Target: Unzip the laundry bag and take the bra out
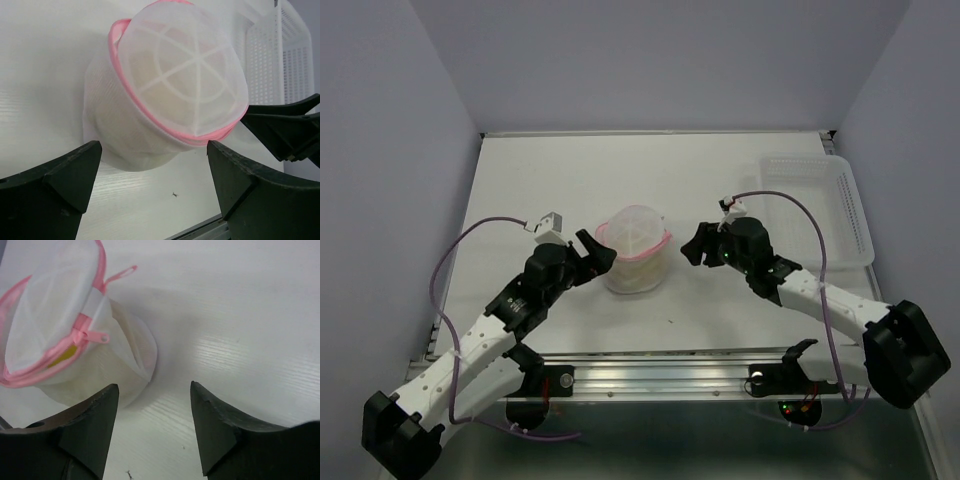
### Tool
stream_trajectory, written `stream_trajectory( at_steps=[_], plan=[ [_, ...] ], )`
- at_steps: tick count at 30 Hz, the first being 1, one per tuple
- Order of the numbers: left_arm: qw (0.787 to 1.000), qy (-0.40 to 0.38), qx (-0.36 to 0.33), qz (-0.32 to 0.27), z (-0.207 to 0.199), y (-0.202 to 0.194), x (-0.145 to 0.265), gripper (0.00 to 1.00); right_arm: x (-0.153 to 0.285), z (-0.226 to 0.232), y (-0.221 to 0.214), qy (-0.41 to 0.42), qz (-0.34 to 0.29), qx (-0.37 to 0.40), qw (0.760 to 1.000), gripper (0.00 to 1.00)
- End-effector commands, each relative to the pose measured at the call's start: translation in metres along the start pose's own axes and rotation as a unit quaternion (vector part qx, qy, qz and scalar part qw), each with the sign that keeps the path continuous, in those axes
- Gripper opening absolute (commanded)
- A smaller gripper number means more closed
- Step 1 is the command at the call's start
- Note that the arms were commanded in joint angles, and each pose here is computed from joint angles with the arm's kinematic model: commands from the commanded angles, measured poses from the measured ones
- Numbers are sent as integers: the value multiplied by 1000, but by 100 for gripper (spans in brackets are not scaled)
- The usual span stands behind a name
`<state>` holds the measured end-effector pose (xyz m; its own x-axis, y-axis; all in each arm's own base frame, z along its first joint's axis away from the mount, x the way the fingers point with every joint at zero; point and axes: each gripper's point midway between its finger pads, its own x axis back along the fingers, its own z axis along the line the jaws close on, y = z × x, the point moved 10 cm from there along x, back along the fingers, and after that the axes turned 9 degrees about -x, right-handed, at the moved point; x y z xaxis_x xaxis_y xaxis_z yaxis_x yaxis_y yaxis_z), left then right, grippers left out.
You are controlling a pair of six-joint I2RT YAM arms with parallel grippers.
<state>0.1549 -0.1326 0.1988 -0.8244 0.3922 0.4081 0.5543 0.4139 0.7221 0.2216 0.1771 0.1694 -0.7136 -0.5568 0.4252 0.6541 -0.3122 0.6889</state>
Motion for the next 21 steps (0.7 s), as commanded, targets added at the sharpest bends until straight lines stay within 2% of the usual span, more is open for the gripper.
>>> stream_trajectory(
  at_steps=[1,5,6,9,15,21],
  plan=[
    [997,29,-47,-47,-10,36,15,99,18,4,13,-25,-20,28,999,71],
    [992,53,-104,-53,-19,71,10,99,39,13,30,-38,-50,39,997,87],
    [992,58,-102,-50,-20,76,7,99,43,15,32,-34,-56,39,997,87],
    [987,91,-129,-19,-11,87,-10,97,56,21,39,-25,-71,39,996,96],
    [984,116,-122,53,17,69,-38,87,67,27,44,-12,-80,43,996,99],
    [985,83,-104,109,29,47,-56,76,66,23,38,-13,-69,43,997,99]
  ],
)
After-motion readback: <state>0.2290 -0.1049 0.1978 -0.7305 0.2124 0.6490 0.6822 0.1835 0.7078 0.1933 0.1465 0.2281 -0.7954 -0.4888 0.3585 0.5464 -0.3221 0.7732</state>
